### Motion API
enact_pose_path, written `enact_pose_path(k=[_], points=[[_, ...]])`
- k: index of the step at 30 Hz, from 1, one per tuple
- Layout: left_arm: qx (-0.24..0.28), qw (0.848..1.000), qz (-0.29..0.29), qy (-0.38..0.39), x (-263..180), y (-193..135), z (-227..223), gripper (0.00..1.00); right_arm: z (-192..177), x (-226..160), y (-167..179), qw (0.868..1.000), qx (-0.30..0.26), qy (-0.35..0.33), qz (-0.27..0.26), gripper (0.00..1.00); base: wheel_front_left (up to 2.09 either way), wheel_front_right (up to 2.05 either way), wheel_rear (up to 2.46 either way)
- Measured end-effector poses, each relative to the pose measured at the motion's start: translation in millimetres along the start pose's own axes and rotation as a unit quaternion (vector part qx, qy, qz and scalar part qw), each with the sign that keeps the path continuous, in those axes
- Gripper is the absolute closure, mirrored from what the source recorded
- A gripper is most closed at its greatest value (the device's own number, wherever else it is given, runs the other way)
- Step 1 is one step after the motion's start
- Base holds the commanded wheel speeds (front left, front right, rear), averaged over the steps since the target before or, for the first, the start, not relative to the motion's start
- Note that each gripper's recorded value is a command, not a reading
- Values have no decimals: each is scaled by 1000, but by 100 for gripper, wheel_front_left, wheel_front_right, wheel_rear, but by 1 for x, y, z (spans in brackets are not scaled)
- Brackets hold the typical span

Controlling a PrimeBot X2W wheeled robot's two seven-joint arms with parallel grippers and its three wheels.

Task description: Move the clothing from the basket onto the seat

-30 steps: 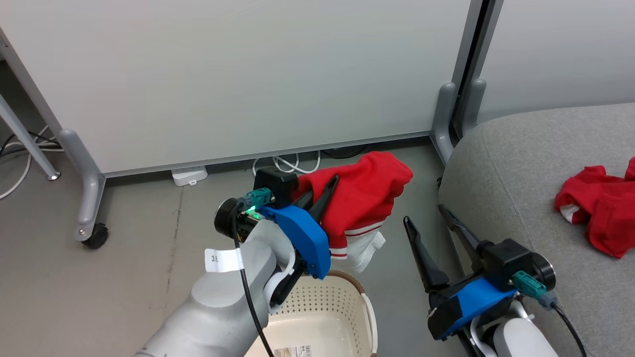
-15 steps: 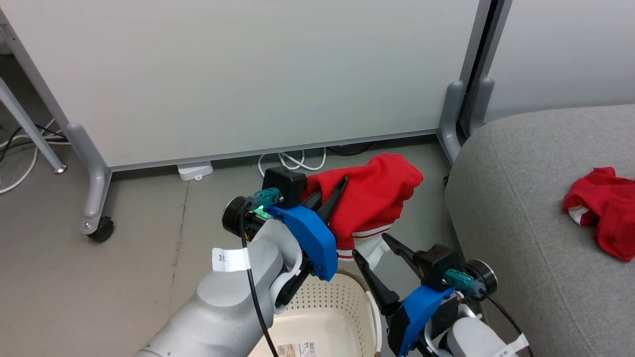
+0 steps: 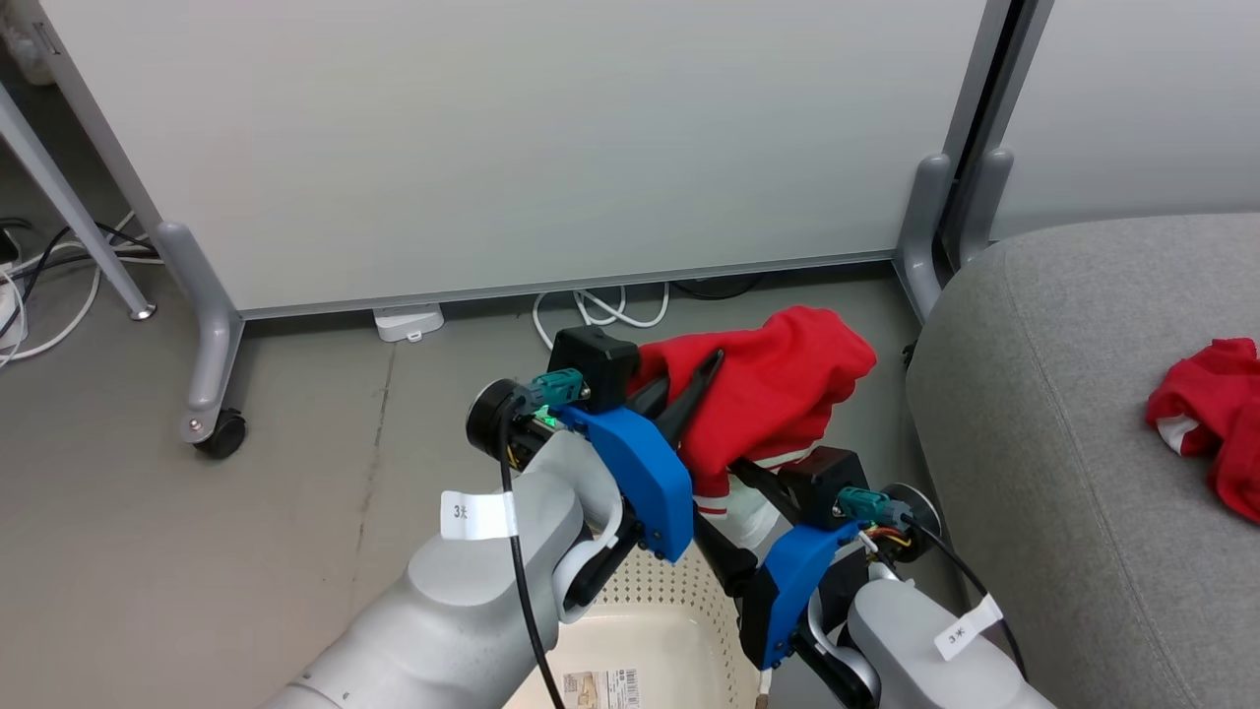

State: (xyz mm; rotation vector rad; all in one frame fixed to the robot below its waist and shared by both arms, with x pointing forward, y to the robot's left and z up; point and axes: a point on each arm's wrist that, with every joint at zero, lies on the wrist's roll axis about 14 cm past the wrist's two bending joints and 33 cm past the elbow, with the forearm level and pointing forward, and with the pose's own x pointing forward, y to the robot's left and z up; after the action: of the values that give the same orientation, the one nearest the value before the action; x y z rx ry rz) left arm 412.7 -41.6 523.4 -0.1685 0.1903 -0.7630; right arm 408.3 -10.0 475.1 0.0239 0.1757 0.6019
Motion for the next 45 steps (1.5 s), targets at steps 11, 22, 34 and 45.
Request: enact_pose_path(k=[11,22,34,45], points=[[0,1000,-9,1,0,-6,0,100,12,19,4,1000,-3,-1,22,0,0,0,0],[-1,1000,-5,4,-1,-5,-2,100,9,18,4,1000,1,7,23,100,0,0,0],[-3,1000,-5,2,3,-6,-3,100,15,14,-3,1000,6,-2,11,100,0,0,0],[-3,1000,-1,1,6,-4,-2,0,17,13,-6,1000,4,-7,7,100,0,0,0]])
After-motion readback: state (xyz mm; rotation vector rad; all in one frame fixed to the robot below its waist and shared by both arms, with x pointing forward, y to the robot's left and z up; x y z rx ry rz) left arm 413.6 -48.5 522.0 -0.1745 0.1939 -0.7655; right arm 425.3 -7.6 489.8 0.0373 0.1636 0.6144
